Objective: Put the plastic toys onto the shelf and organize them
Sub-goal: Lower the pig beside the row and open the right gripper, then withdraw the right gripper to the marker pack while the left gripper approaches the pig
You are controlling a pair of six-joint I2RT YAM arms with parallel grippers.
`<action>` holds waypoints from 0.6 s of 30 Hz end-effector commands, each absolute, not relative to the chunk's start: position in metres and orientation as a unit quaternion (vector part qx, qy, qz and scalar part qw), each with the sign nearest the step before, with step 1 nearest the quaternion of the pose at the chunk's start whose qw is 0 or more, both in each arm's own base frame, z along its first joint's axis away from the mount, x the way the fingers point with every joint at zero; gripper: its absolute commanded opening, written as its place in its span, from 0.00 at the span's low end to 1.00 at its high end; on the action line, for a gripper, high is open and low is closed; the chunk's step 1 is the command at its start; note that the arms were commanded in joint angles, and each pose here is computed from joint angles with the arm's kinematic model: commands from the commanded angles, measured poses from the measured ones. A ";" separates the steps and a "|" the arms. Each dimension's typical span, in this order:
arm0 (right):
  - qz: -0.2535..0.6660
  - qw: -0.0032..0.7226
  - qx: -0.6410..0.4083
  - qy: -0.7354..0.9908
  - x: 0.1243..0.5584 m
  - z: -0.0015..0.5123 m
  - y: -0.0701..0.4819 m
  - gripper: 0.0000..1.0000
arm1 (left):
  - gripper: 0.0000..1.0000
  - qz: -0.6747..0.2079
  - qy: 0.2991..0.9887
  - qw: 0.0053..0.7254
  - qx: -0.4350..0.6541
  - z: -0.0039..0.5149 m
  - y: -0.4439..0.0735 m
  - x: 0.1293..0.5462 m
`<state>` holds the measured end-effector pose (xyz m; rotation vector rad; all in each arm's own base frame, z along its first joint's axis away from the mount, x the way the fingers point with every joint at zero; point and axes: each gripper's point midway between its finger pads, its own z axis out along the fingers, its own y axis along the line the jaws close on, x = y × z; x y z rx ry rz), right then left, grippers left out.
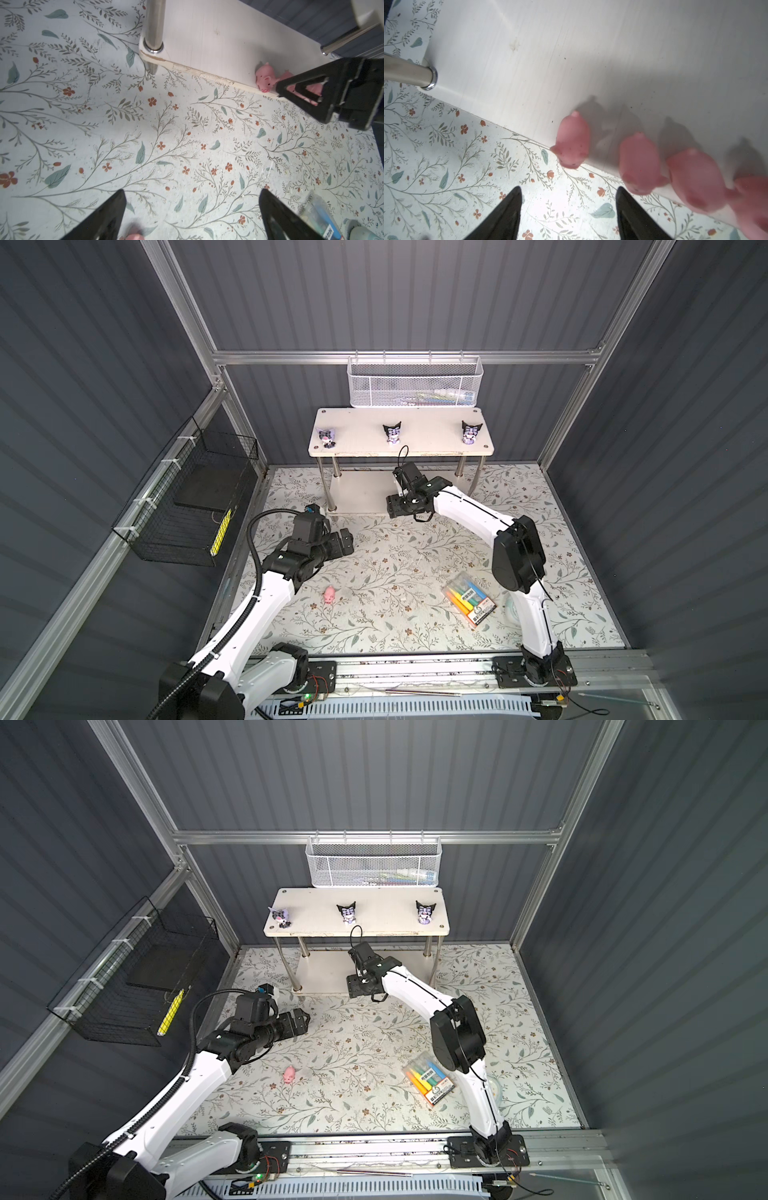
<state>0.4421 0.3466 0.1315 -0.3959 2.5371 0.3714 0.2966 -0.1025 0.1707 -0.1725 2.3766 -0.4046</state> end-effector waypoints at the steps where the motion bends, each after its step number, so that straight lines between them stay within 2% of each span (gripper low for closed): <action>1: 0.144 0.270 -0.157 0.939 0.428 0.138 0.350 0.72 | 1.00 -0.146 0.925 0.340 -0.087 0.163 -0.092 0.281; 18: 0.170 0.270 -0.201 0.926 0.329 0.165 0.361 0.77 | 0.98 -0.183 0.918 0.331 -0.120 0.152 -0.086 0.239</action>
